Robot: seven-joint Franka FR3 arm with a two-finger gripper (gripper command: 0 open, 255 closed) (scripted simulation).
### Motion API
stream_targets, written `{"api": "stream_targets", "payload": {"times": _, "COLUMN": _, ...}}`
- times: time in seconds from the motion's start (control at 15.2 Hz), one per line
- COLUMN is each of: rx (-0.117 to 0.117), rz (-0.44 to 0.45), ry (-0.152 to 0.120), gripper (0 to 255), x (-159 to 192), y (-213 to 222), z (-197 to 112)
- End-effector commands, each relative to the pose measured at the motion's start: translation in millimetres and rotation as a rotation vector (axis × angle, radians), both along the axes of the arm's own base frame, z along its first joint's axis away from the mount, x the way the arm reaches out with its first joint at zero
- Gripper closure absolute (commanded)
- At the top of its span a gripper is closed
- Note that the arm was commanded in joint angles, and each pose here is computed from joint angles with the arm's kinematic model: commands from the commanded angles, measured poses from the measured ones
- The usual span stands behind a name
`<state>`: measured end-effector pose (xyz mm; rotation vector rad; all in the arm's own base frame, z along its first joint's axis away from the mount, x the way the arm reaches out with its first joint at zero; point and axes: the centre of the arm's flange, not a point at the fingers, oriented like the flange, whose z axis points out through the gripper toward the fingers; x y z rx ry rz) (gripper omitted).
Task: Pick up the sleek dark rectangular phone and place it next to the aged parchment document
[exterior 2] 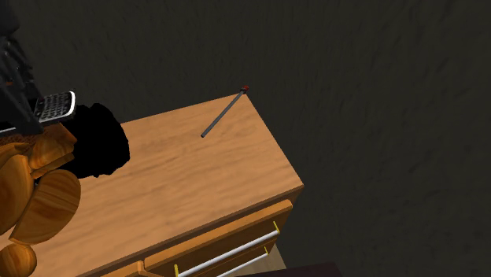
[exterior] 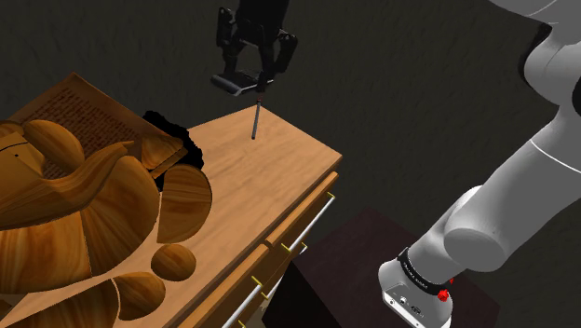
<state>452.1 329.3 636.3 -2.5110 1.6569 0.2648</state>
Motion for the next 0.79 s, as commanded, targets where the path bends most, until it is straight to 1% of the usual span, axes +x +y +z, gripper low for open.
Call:
{"api": "stream_targets", "payload": {"times": 0.0, "rx": 0.001, "rz": -0.001, "ry": 0.0, "gripper": 255, "x": -7, "y": 15, "z": -6}}
{"api": "stream_targets", "payload": {"times": 0.73, "rx": 0.001, "rz": -0.001, "ry": 0.0, "gripper": 255, "x": -7, "y": 15, "z": -64}}
